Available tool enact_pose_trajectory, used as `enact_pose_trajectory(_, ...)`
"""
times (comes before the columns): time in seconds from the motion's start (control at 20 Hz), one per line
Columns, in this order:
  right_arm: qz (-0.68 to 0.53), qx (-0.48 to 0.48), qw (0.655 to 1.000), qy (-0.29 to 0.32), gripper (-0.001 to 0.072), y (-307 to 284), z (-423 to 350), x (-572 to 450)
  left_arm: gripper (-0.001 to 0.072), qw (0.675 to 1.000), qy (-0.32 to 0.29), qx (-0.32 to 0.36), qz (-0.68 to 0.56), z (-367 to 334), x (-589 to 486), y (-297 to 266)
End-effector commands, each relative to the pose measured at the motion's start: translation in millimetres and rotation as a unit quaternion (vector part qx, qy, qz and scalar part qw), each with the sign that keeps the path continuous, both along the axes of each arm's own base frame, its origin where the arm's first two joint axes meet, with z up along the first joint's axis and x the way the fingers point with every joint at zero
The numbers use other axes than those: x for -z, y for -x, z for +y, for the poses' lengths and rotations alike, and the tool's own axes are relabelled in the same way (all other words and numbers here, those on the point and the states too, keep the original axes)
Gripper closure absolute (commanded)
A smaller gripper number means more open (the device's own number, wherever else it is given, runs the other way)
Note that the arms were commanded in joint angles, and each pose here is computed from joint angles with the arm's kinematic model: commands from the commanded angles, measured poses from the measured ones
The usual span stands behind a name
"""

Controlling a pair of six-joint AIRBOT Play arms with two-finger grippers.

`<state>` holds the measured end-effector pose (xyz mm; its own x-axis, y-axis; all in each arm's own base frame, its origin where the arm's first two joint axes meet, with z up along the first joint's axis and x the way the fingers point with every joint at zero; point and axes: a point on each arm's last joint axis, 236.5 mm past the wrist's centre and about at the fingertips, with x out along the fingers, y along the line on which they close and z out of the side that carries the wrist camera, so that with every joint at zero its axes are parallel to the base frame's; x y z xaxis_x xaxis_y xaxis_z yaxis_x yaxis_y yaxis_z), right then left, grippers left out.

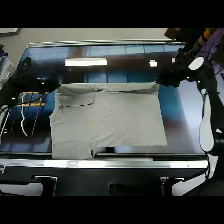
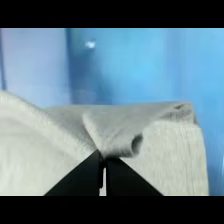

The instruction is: Fold the clothes and pants, and hang the long-sleeved shirts on hangers.

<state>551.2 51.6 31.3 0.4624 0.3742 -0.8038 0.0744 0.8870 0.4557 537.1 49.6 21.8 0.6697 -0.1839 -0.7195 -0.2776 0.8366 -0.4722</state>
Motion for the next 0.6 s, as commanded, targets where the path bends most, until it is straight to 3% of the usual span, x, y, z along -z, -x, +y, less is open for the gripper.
enact_pose_trajectory(0.0, 0.004, 0.013, 1.000, 0.002, 0.0674, -20, 8, 44, 0.0689, 0.999, 0.018, 0.015, 0.046, -19, 58, -18)
enact_pose_trajectory(0.05, 0.010, 0.009, 1.000, 0.002, 0.0650, -18, 10, 48, 0.0667, 0.998, 0.026, 0.014, 0.060, -20, 64, -15)
enact_pose_trajectory(0.1, 0.016, 0.007, 1.000, -0.002, 0.0552, -16, 12, 49, 0.0548, 0.997, 0.030, 0.019, 0.070, -22, 67, -11)
enact_pose_trajectory(0.15, 0.023, 0.003, 1.000, -0.008, 0.0432, -12, 14, 47, 0.0380, 0.996, 0.034, 0.025, 0.079, -22, 65, -6)
enact_pose_trajectory(0.2, 0.034, -0.001, 0.999, -0.010, 0.0336, -4, 10, 41, 0.0325, 0.995, 0.039, 0.031, 0.087, -20, 58, -2)
enact_pose_trajectory(0.25, 0.044, -0.011, 0.999, -0.008, 0.0295, 7, 3, 33, 0.0316, 0.994, 0.045, 0.040, 0.096, -18, 47, 4)
enact_pose_trajectory(0.45, 0.069, -0.081, 0.994, 0.011, 0.0296, 69, -53, -13, 0.0316, 0.990, 0.050, 0.067, 0.117, 3, -13, 48)
enact_pose_trajectory(0.55, 0.068, -0.054, 0.996, -0.014, 0.0297, 95, -84, -27, 0.0315, 0.986, 0.026, 0.094, 0.132, 15, -31, 81)
